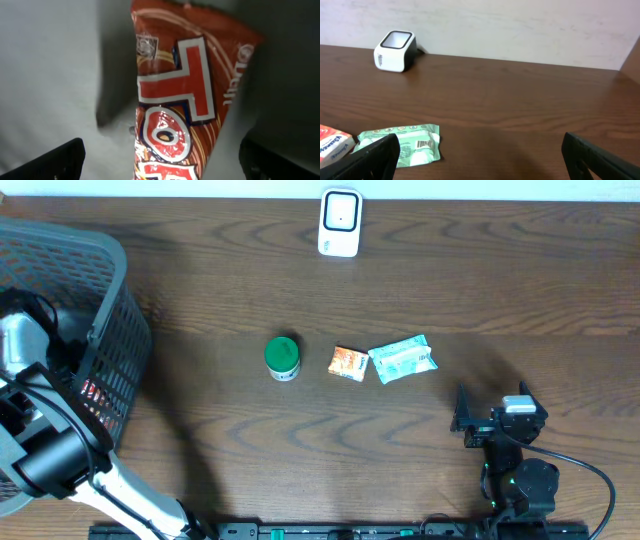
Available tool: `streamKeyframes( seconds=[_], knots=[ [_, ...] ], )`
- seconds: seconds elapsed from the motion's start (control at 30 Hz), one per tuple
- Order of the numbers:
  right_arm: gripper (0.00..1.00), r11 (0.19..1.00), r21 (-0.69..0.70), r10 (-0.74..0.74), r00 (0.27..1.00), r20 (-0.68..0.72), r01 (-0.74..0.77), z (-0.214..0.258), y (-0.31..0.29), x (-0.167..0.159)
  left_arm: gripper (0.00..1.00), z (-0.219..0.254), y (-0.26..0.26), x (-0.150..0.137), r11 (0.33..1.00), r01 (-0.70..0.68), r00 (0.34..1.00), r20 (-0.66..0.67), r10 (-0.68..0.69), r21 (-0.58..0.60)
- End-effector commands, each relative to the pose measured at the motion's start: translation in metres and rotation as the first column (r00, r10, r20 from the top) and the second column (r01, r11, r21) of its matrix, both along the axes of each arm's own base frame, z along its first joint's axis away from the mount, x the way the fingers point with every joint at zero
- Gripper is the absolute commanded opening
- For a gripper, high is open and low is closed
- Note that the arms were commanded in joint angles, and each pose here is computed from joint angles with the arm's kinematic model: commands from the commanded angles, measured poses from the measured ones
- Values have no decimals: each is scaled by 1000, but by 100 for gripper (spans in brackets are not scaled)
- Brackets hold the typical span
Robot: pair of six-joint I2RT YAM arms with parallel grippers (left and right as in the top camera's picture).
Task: Scan the item barcode
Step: 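Lift the red TOP bar up out of the basket with the left gripper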
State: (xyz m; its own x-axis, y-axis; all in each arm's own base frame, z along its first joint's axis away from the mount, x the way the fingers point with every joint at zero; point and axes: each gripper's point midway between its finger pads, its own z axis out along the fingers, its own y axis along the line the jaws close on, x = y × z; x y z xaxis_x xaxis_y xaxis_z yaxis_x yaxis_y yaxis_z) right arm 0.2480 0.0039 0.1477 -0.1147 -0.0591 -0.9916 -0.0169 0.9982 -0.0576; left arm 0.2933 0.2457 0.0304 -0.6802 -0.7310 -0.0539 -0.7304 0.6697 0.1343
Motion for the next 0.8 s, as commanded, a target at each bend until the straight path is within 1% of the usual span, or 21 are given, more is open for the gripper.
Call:
streamKeyframes(
  seconds=[0.0, 0.13, 0.2, 0.23, 0.27, 0.3, 0.4, 0.5, 0.63, 0.77],
  knots=[
    [99, 1000, -1, -12, 1000, -4, 12, -1, -3, 0, 91, -21, -7, -13, 999, 19, 999, -37, -20, -31],
    [99, 1000, -1, -12, 1000, -4, 12, -1, -3, 0, 50, -36, -14, -21, 999, 17, 999, -48, -19, -40],
    [99, 1000, -1, -12, 1000, -4, 12, -1, -3, 0, 25, -41, -17, -25, 999, 18, 998, -56, -20, -45],
    [99, 1000, -1, -12, 1000, -4, 12, -1, -3, 0, 19, -43, -18, -27, 999, 17, 998, -59, -20, -47],
    [99, 1000, -1, -12, 1000, -4, 12, -1, -3, 0, 9, -43, -18, -27, 999, 17, 998, -60, -20, -48],
    [99, 1000, -1, -12, 1000, -4, 12, -1, -3, 0, 8, -43, -18, -27, 999, 17, 998, -59, -20, -47],
    [99, 1000, -1, -12, 1000, -4, 12, -1, -3, 0, 7, -33, -11, -23, 1000, 19, 999, -51, -20, -19],
    [99, 1000, -1, -12, 1000, -4, 12, -1, -3, 0, 7, -6, 4, -17, 998, 32, 998, -48, -30, 50],
    [99, 1000, -1, -12, 1000, -4, 12, -1, -3, 0, 8, 57, 30, -6, 981, 20, 1000, 0, -20, 194],
    [99, 1000, -1, -12, 1000, -4, 12, -1, -3, 0, 7, 141, 42, 10, 946, -33, 984, 174, -25, 322]
  ],
)
